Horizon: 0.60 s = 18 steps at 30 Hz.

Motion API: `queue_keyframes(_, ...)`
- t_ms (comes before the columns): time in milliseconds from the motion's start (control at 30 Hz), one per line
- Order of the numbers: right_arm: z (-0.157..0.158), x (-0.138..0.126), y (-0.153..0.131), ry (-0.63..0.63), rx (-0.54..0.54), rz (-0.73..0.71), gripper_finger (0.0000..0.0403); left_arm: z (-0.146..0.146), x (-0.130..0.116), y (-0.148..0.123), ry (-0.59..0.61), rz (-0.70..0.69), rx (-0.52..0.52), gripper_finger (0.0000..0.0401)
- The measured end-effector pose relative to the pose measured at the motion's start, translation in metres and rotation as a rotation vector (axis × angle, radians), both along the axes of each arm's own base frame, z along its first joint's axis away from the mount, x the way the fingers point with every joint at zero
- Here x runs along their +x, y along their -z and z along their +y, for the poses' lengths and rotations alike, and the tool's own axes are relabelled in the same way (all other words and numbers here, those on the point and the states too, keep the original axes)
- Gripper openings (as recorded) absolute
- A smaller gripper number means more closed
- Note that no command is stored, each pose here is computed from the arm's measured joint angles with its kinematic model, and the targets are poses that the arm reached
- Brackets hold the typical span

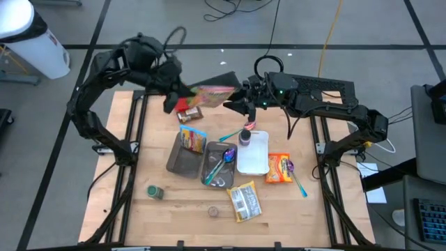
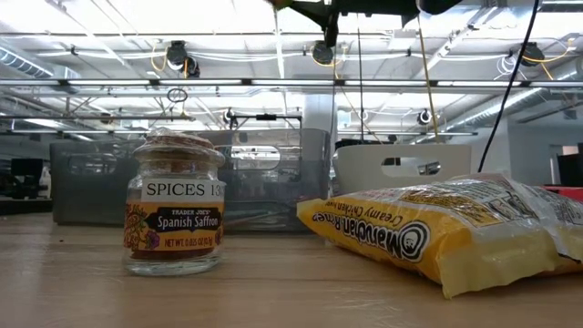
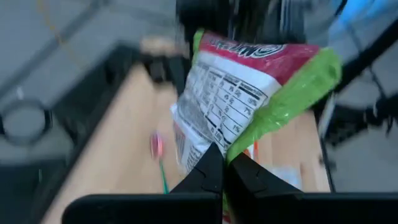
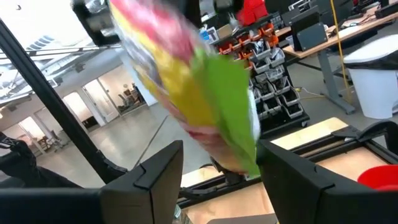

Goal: Pick & Place Food Item
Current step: Put the green pack into the left gray bin

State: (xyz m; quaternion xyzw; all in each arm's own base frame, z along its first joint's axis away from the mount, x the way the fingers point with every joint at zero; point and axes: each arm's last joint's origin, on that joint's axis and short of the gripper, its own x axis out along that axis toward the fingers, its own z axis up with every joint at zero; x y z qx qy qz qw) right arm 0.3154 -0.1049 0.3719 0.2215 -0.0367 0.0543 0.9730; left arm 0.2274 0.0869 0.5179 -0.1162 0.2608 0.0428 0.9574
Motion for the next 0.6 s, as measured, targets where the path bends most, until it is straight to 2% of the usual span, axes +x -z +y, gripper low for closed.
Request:
queue_keyframes(167,0.001,-0.01,-0.01,0.009,-0.013,-0.03,0.0193,0.004,0.009,-0.02,-0.002,-0.218,0.097,0.0001)
queue_keyframes(300,0.001,-0.026,-0.024,0.033,-0.041,-0.056,0.0189,0.004,0.01,-0.027,0.026,-0.292,0.129,0.0)
queue_keyframes(500,0.001,-0.059,-0.045,0.145,-0.11,-0.069,0.0187,0.005,0.009,-0.021,-0.002,-0.219,0.129,0.0)
queue_keyframes(600,0.002,-0.074,-0.05,0.18,-0.13,-0.045,0.0186,0.001,-0.003,-0.018,-0.036,-0.152,0.123,0.0)
